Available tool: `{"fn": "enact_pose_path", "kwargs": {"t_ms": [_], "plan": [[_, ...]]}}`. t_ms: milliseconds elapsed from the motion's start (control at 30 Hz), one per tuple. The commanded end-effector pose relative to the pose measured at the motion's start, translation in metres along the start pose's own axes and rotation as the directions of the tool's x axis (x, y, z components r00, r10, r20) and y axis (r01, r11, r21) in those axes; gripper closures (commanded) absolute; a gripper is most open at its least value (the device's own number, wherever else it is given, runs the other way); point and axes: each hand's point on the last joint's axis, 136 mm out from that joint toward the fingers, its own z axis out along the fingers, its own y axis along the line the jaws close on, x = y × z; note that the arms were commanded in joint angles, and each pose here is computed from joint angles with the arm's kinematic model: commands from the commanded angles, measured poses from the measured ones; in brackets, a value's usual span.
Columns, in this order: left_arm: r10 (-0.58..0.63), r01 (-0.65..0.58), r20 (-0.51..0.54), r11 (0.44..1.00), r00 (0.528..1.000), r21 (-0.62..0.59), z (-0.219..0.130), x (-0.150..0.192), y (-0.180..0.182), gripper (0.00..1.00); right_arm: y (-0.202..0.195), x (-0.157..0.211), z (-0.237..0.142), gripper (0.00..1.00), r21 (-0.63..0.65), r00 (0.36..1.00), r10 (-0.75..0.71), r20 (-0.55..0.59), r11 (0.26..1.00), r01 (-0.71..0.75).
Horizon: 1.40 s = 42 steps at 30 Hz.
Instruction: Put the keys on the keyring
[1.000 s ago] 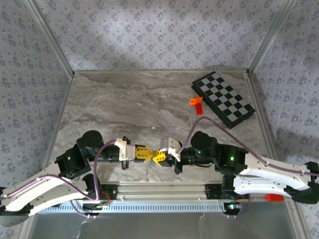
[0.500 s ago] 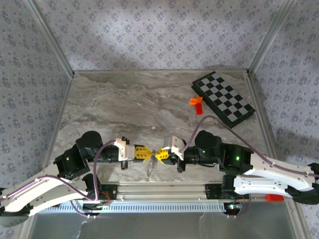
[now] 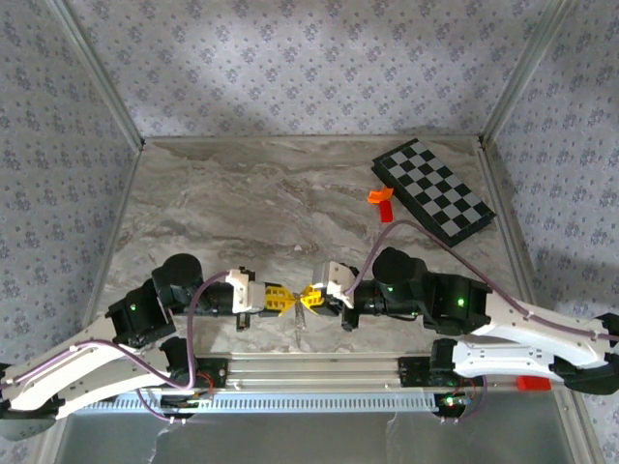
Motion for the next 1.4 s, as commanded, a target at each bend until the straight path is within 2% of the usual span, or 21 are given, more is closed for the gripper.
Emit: {"fn": "enact_pose_path", "kwargs": {"t_ms": [0,300,533,700,900,1000,1033,1133,1167,1267,1367], "plan": [[0.012,-0.012,-0.004,1.000,1.000,-0.005,-0.001,-0.003,0.001,1.00,-0.001,-0.015,-0.005,1.00,0.002,0.999,-0.031,0.024,1.000,0.031],[0.013,-0.013,-0.022,1.000,1.000,-0.020,0.000,0.000,0.004,1.00,-0.008,-0.014,-0.006,1.00,0.042,0.999,-0.036,0.002,0.998,0.036],[0.002,-0.004,-0.022,0.995,1.000,-0.096,0.008,0.018,0.017,0.99,-0.028,-0.002,-0.005,1.00,0.130,0.997,-0.014,-0.072,0.991,0.023],[-0.005,0.001,-0.022,0.987,1.000,-0.163,0.010,0.025,0.028,0.82,-0.051,0.004,-0.004,1.00,0.200,0.992,0.043,-0.117,0.980,-0.019],[-0.048,0.035,-0.043,0.968,0.998,-0.248,0.010,0.041,0.042,0.57,-0.077,0.012,-0.001,1.00,0.268,0.983,0.127,-0.134,0.960,-0.087],[-0.074,0.060,-0.039,0.955,0.996,-0.289,0.010,0.047,0.048,0.50,-0.091,0.027,0.002,1.00,0.302,0.966,0.188,-0.177,0.945,-0.128],[-0.083,0.069,-0.034,0.951,0.996,-0.302,0.009,0.048,0.050,0.47,-0.099,0.019,-0.002,1.00,0.321,0.965,0.204,-0.165,0.936,-0.143],[-0.094,0.079,-0.028,0.938,0.995,-0.337,0.009,0.054,0.056,0.40,-0.117,0.030,-0.002,1.00,0.359,0.944,0.280,-0.177,0.911,-0.203],[-0.096,0.079,-0.031,0.934,0.995,-0.347,0.009,0.056,0.057,0.34,-0.121,0.033,-0.002,1.00,0.368,0.937,0.304,-0.175,0.903,-0.224],[-0.105,0.079,-0.048,0.924,0.993,-0.374,0.010,0.066,0.061,0.25,-0.136,0.044,-0.002,1.00,0.406,0.916,0.360,-0.175,0.874,-0.266],[-0.114,0.087,-0.051,0.923,0.992,-0.374,0.012,0.072,0.061,0.09,-0.151,0.053,-0.003,1.00,0.433,0.899,0.407,-0.161,0.848,-0.306]]}}
